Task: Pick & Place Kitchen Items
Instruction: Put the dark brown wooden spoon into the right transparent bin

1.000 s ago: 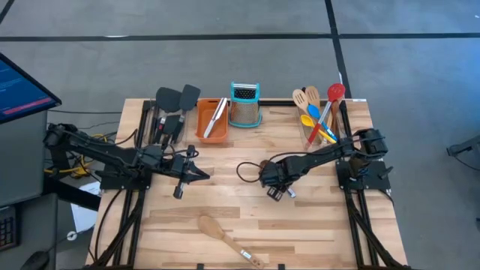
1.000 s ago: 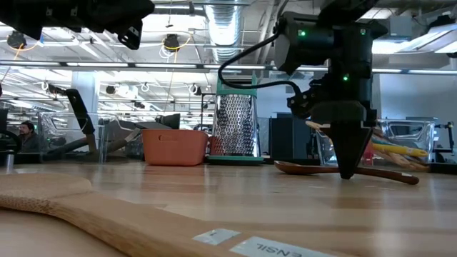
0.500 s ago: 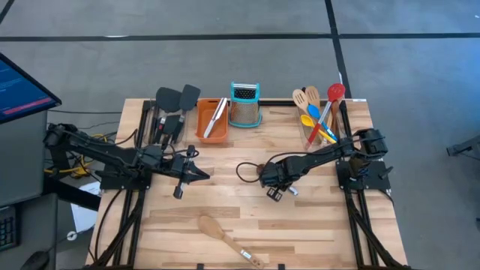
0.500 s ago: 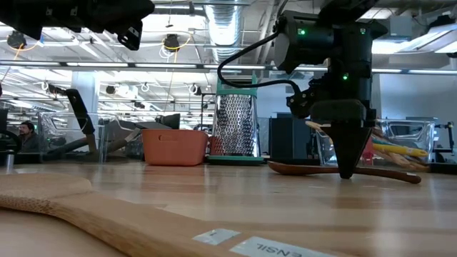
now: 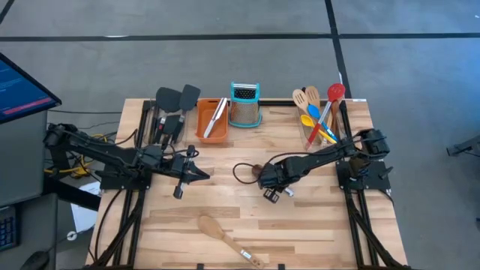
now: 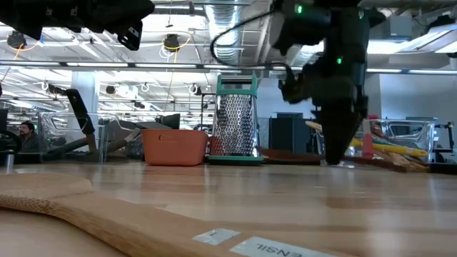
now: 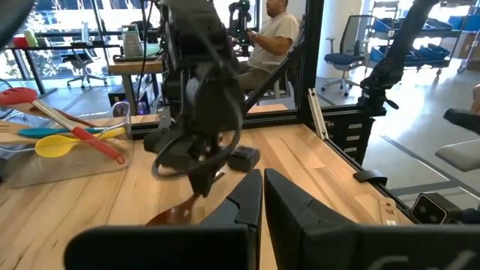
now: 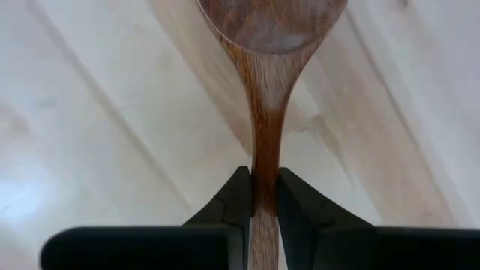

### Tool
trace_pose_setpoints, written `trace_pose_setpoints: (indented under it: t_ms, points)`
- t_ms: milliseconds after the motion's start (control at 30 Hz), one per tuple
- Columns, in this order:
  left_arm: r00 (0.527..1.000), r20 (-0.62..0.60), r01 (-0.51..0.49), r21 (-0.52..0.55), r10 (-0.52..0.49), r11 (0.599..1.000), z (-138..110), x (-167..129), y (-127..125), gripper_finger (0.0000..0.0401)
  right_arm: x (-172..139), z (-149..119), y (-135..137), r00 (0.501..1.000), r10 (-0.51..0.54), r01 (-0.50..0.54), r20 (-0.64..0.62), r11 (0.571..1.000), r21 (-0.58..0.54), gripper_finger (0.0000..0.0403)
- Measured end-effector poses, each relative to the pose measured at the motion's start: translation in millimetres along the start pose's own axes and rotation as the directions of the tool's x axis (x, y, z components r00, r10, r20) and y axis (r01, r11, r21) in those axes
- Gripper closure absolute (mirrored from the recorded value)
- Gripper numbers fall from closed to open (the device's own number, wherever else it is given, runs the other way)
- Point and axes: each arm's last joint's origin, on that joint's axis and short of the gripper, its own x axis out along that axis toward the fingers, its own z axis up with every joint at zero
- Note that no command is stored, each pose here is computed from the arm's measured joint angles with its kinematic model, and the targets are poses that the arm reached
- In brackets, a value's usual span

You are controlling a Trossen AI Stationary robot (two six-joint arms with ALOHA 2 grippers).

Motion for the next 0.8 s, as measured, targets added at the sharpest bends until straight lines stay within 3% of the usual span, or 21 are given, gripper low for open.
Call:
trace_pose_setpoints:
  t_ms: [367,567,800]
  points:
    - [1.000,-0.003,0.000,0.000,0.000,1.000,-1,0,0,0.0395,-86,3,1,0.958,0.041,-0.045,0.282,0.999,0.007,0.0369]
    - [1.000,-0.003,0.000,0.000,0.000,1.000,-1,0,0,0.0395,-131,-11,-19,0.909,-0.070,0.036,0.412,0.995,0.089,0.0369]
    - [1.000,-0.003,0.000,0.000,0.000,1.000,-1,0,0,0.0395,-163,-26,-56,0.843,-0.225,0.129,0.488,0.966,0.223,0.0369]
